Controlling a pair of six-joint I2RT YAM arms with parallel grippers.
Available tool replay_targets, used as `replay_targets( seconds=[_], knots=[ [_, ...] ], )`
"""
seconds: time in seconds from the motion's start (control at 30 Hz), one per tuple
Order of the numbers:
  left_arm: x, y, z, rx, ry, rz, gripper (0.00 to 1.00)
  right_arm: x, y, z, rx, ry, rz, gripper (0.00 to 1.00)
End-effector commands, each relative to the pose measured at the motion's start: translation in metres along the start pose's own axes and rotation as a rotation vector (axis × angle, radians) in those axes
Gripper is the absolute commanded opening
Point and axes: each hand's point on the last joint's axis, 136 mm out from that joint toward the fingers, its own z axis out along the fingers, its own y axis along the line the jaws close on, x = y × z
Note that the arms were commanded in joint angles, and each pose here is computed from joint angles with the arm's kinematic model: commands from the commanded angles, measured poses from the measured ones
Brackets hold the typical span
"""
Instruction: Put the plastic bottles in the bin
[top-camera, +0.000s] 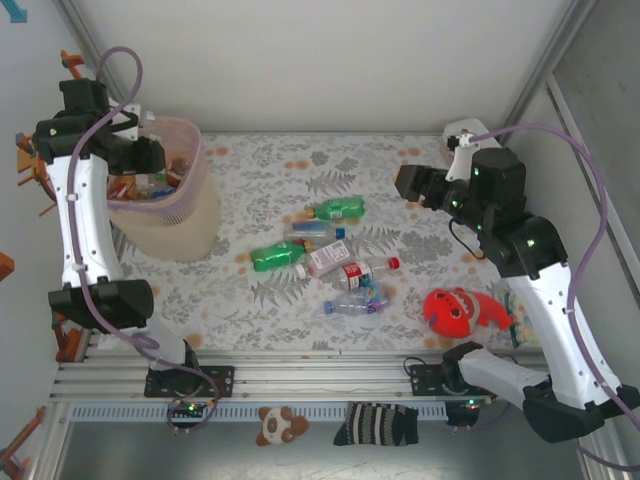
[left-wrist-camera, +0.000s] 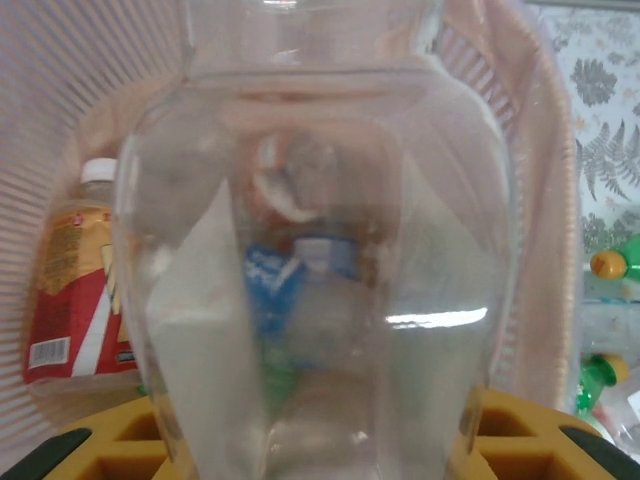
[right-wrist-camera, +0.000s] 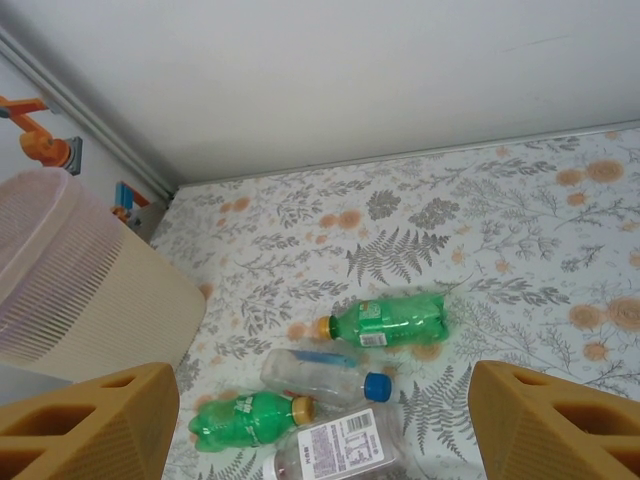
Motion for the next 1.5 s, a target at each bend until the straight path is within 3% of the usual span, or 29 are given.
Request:
replay_targets(
  seconds=[0.0, 0.37, 0.87, 1.13, 1.47],
  knots=[
    [0.017, -0.013, 0.016, 0.113, 0.125, 0.053, 0.40, -0.011, 0.004, -0.005, -0.002, -0.028, -0.018, 0.75],
    [0.030, -0.038, 0.075, 0.348, 0.285, 0.008, 0.42, -0.018, 0.006, -0.002, 0.001, -0.029, -0.041, 0.75],
    [0.047, -0.037, 0.146, 0.406, 0.463, -0.064, 0.52, -0.016, 0.001, 0.003, 0.023, -0.022, -0.049, 0.75],
    [0.034, -0.035, 0.123, 0.371, 0.388, -0.051, 0.75, -0.017, 0.003, 0.001, 0.017, -0.026, -0.049, 0.75],
    [0.015, -0.038, 0.070, 0.335, 0.250, -0.029, 0.83, -0.019, 0.006, -0.006, 0.002, -0.038, -0.049, 0.75]
  ],
)
